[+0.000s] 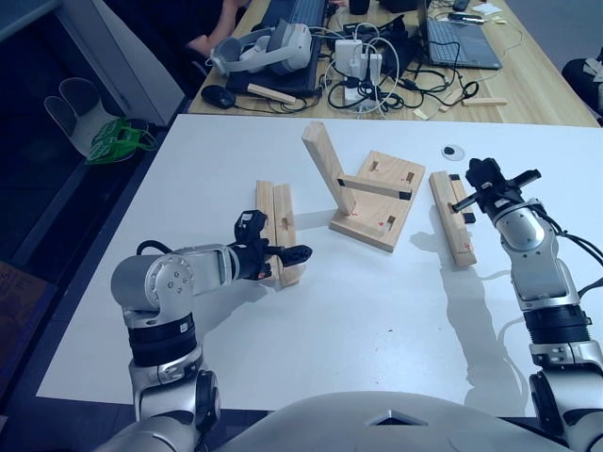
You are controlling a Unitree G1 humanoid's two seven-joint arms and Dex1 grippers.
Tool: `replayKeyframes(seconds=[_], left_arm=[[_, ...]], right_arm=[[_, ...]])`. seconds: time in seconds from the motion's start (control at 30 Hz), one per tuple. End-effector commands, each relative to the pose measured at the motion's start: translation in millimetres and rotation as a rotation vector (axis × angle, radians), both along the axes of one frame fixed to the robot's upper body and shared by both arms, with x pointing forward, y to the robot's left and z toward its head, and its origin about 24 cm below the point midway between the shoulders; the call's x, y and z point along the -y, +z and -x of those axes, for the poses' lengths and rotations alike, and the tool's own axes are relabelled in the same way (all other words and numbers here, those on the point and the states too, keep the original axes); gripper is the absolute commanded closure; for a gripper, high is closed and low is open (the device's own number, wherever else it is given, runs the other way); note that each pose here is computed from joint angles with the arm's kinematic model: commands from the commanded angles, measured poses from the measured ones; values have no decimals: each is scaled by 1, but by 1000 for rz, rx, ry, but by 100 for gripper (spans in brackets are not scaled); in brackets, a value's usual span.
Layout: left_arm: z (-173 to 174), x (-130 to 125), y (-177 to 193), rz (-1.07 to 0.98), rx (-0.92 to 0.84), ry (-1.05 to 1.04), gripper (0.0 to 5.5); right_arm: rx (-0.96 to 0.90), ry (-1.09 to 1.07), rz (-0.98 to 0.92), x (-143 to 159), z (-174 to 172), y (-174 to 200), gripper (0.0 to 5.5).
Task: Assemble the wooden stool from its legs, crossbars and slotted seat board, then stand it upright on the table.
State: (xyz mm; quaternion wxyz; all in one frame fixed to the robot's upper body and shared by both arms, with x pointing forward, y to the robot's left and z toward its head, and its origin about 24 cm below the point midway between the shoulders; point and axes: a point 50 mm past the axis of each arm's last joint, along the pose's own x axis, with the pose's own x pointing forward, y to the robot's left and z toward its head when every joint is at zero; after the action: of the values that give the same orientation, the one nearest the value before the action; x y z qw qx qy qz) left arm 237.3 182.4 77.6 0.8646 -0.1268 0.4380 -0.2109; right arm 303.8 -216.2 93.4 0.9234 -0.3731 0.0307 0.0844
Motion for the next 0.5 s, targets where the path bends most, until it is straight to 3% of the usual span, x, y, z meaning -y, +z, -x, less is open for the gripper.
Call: replayKeyframes(seconds=[0.03, 0.47, 0.5], left_arm=[[1, -8, -2, -166, -13, -9, 46], [-3, 15, -1, -274, 46, -179, 46], [-2, 15, -5, -279, 30, -183, 64]], right_arm=[[6, 0, 8, -1, -2, 0, 550], [20, -10, -11, -6, -1, 0, 550], [23, -11, -12, -6, -1, 1, 550]])
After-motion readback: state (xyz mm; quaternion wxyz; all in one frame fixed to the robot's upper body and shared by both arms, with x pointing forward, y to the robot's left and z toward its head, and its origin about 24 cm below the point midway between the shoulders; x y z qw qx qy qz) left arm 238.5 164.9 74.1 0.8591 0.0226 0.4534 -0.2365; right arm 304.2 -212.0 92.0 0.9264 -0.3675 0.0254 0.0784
